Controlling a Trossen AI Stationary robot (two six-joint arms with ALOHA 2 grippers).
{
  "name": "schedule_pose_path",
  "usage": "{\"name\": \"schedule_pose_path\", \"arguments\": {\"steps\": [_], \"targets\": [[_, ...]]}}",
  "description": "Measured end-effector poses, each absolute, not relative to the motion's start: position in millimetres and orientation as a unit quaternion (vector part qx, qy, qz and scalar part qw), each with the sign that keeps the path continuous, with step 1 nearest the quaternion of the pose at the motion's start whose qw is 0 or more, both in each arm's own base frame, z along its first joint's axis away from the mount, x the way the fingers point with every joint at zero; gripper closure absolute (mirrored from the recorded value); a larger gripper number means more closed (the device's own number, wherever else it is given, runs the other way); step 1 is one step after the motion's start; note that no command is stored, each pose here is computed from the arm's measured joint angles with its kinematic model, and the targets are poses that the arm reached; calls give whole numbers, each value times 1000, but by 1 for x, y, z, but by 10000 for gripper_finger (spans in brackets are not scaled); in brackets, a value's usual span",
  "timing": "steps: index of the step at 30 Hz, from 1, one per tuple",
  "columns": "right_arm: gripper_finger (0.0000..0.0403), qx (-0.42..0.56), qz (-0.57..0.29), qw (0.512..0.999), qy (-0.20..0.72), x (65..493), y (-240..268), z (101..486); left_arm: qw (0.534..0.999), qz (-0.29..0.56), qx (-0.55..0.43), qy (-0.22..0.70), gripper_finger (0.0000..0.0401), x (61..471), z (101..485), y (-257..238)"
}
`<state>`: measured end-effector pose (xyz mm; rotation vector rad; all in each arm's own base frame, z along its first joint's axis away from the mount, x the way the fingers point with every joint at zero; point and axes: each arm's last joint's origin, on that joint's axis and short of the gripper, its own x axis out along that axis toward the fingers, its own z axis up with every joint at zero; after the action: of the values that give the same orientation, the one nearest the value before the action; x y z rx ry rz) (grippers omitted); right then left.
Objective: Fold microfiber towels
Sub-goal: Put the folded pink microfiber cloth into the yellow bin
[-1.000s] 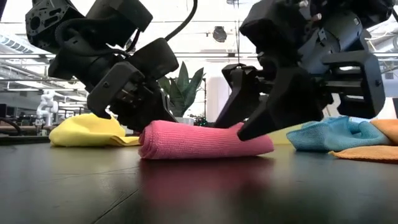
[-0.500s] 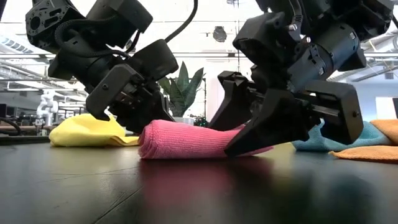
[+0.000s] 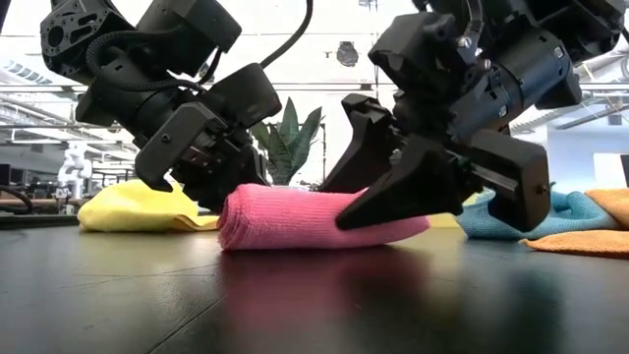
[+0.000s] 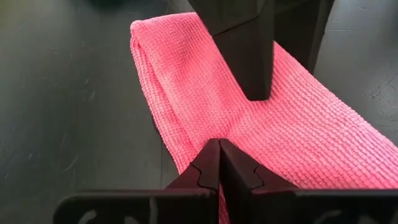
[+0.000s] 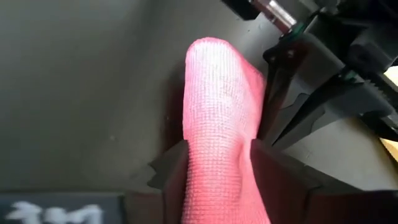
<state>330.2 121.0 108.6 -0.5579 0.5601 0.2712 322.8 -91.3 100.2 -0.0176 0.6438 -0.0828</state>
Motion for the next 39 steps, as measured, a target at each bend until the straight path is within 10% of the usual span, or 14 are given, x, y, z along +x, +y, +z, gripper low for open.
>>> {"name": "schedule_pose_path", "arguments": {"steps": [18, 29, 39], "targets": [[392, -256, 138, 918, 270, 331, 119, 109, 947, -42, 0, 317, 392, 321, 107, -91], [398, -213, 117, 942, 232, 316, 113, 175, 927, 59, 49, 368, 393, 290, 150, -83], [399, -285, -95, 907, 294, 257, 50, 253, 924, 77, 63, 369, 397, 282, 148, -98]]}}
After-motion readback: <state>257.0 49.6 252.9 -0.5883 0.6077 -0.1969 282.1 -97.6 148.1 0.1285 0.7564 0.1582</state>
